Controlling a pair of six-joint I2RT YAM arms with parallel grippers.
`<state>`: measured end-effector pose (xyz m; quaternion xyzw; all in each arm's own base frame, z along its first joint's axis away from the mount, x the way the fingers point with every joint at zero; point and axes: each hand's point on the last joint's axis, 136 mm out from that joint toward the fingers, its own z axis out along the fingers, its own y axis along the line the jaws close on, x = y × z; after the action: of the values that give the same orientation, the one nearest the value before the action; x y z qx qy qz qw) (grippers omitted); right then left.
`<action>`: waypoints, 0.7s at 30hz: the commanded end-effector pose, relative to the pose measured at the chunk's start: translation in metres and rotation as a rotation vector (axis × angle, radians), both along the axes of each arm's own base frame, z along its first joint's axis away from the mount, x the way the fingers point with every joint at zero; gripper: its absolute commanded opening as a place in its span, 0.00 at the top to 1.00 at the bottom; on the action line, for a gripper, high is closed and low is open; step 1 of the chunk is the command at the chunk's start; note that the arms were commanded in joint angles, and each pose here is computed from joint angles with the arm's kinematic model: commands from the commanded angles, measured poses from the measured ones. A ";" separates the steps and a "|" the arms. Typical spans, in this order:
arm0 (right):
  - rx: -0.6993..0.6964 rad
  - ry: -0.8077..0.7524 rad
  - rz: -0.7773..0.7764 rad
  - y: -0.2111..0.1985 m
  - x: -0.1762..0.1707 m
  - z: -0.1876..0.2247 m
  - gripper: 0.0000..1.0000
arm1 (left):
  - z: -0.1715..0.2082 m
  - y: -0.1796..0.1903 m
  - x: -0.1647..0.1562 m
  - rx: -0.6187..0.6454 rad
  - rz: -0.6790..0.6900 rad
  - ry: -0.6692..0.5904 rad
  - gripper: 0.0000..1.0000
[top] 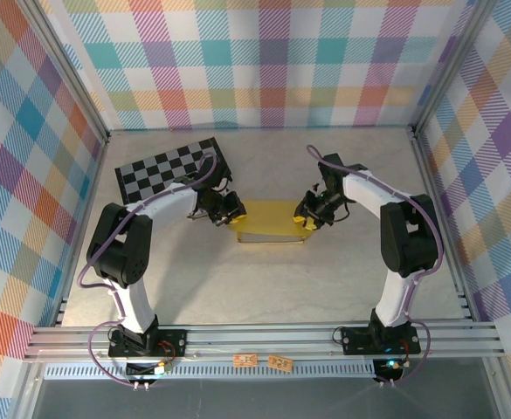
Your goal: Fold the paper box
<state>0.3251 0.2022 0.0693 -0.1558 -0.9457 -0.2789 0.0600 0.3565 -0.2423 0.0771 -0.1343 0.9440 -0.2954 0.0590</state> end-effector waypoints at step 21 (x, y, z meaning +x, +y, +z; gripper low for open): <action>-0.125 -0.033 0.048 -0.018 -0.011 -0.002 0.78 | 0.017 0.034 -0.024 0.220 -0.059 0.034 0.50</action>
<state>0.3215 0.1944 0.0642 -0.1360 -0.9586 -0.2471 0.0400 0.3336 -0.2142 0.0749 -0.1170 0.9728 -0.1964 0.0383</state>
